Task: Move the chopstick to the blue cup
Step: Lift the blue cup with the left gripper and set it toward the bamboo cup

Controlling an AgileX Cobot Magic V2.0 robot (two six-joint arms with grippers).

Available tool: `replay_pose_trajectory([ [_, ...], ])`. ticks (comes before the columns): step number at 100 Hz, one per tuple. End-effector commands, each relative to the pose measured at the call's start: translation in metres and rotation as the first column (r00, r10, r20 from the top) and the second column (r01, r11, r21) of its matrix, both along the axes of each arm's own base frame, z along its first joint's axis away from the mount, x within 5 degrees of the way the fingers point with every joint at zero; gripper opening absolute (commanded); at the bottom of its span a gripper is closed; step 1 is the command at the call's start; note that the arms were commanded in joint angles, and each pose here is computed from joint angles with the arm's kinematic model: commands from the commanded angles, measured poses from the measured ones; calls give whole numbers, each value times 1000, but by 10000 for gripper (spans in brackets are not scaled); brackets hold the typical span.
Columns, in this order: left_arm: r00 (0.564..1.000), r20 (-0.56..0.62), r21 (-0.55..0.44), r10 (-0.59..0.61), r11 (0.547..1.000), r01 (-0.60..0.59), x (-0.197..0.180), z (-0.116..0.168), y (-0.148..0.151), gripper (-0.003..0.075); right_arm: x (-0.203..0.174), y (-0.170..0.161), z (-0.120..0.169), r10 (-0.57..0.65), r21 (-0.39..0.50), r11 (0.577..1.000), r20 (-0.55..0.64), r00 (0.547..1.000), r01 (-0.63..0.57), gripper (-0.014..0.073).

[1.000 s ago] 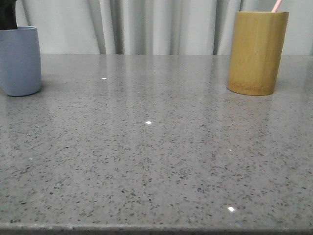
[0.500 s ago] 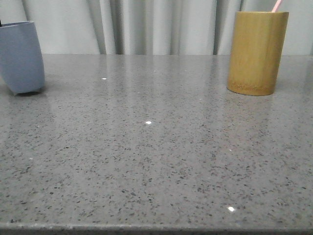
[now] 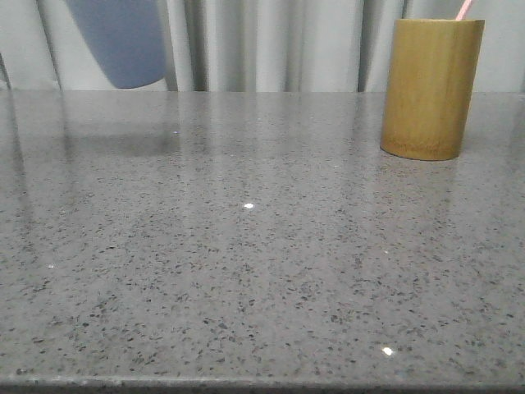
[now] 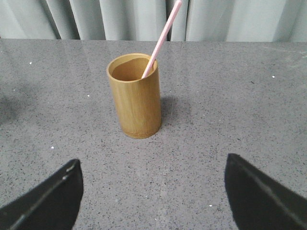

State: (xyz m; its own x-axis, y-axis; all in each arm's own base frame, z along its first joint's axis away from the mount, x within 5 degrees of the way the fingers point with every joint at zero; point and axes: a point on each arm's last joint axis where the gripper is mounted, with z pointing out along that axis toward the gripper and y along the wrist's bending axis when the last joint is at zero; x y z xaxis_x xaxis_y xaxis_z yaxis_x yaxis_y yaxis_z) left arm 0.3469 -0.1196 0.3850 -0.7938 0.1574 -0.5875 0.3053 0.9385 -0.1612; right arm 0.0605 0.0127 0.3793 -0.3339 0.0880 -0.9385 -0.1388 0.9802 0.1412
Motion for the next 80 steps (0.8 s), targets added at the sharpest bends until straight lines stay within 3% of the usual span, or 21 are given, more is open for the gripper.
replay_pose_trajectory([
  [1,990,131,-40,-50,998,56,-10,33,-21,-19,3,0,15,-6,3,1000,92,996,6,603],
  [40,975,49,25,-215,977,214,8,10,-93,-19,3,0,15,-6,3,1000,91,996,6,603],
  [80,973,-37,69,-227,971,230,20,-21,-105,-19,3,0,15,-6,3,1000,91,996,6,603],
])
